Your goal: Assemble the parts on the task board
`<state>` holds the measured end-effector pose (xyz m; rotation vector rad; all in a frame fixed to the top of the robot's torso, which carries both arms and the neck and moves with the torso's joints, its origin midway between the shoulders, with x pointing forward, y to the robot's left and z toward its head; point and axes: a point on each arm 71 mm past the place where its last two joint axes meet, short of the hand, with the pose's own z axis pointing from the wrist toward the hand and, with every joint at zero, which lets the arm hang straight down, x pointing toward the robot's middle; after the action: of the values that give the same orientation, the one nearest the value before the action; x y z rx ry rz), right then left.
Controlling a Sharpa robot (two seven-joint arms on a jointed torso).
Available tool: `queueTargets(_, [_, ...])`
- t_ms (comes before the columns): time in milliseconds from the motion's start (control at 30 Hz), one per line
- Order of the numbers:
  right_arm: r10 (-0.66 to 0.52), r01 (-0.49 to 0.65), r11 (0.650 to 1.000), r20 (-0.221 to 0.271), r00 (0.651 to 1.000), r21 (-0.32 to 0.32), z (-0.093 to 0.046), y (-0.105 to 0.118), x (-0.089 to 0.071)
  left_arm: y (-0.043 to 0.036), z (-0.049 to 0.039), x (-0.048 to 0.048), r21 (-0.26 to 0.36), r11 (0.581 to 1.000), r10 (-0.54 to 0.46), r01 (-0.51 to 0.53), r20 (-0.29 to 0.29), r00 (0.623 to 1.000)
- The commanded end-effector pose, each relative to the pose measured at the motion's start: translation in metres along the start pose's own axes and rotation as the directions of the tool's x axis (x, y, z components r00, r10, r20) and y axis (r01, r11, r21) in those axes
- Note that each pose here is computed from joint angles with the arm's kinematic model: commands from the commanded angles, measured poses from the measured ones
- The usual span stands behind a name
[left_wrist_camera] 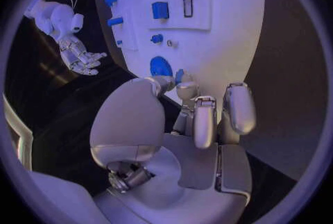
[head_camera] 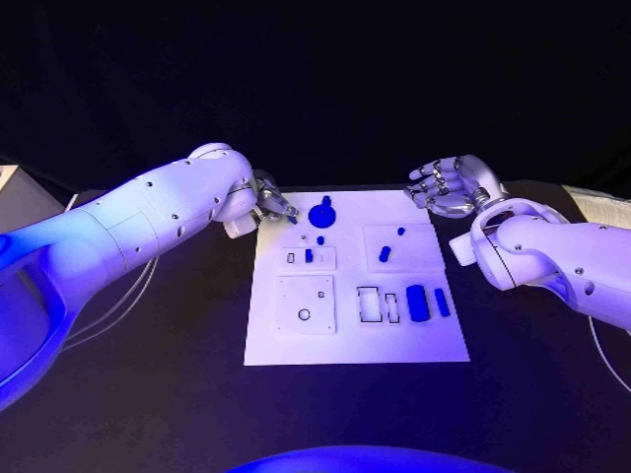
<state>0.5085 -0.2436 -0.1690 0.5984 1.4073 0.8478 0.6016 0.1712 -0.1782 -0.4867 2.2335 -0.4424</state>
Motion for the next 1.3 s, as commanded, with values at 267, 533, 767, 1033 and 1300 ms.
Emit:
queueTargets(267, [-0.004,0.004,1.0,-0.01,1.0,-0.009,0.0,0.0,-0.001,-0.0026,-0.011,0.0031,0.064,0.996,-0.053,0.054,-0.018,0.998])
queueTargets(533, [-0.008,0.008,1.0,-0.004,1.0,-0.005,0.001,-0.003,-0.003,0.0004,-0.0286,0.008,0.136,0.991,-0.024,0.023,0.008,1.0])
queueTargets(767, [-0.011,0.011,1.0,0.003,1.0,0.0,0.001,-0.006,-0.006,0.0101,-0.042,0.016,0.168,0.986,0.017,-0.025,0.05,0.999])
queueTargets(1033, [-0.016,0.016,1.0,0.014,1.0,0.008,0.002,-0.009,-0.01,0.0197,-0.0493,0.0313,0.179,0.983,0.034,-0.051,0.094,0.995])
queueTargets(1300, [-0.017,0.016,1.0,0.015,1.0,0.008,0.003,-0.01,-0.009,0.027,-0.0454,0.0489,0.166,0.984,0.05,-0.066,0.098,0.994])
